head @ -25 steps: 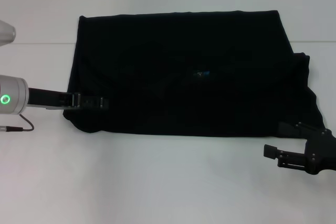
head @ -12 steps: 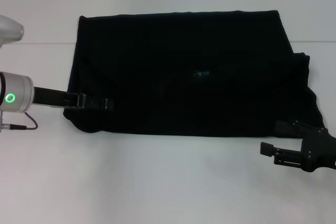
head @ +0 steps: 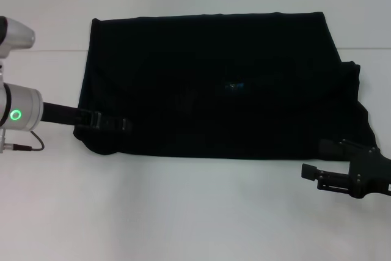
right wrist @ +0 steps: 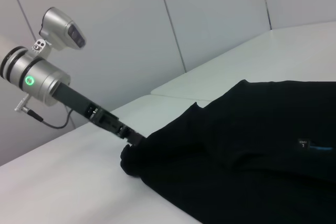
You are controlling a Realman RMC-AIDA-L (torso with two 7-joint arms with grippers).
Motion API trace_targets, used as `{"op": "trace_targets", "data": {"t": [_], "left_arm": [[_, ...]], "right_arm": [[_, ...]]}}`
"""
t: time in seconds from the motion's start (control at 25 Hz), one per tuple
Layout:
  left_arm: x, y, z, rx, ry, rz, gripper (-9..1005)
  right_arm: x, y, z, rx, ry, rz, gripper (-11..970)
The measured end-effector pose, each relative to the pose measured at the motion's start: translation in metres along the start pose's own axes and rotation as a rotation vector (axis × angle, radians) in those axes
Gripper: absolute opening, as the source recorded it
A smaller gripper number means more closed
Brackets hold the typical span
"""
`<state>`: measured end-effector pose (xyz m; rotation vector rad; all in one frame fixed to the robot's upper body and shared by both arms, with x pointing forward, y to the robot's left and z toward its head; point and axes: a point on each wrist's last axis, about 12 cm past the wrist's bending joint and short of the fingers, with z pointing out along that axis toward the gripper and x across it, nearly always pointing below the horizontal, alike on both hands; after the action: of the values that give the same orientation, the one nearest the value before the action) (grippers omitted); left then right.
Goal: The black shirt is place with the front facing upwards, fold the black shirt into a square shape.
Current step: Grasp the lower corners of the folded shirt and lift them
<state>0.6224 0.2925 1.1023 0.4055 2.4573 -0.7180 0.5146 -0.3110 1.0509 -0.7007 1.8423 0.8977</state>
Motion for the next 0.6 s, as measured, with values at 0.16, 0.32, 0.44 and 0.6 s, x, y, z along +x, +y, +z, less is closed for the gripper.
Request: {"op": "trace_targets", "data": {"t": [0.16, 0.32, 0.44, 0.6], "left_arm": [[-0.004, -0.004, 0.000, 0.008, 0.023, 0.036, 827], [-0.006, -0.007, 0.000, -0.007, 0.013, 0.069, 783], [-0.003, -0.009, 0.006, -0.038, 0.040, 0.106, 722], [-0.003, -0.012, 0.011, -0.059, 0.064, 0.134, 641]], "right_arm": [[0.000, -0.002, 0.000, 0.015, 0.004, 0.000, 945], [-0.001, -0.003, 0.001, 0.019, 0.005, 0.007, 945], [-0.001, -0.003, 0.001, 0.018, 0.004, 0.007, 945], [-0.002, -0.003, 0.002, 0.016, 0.003, 0.014, 945]]}}
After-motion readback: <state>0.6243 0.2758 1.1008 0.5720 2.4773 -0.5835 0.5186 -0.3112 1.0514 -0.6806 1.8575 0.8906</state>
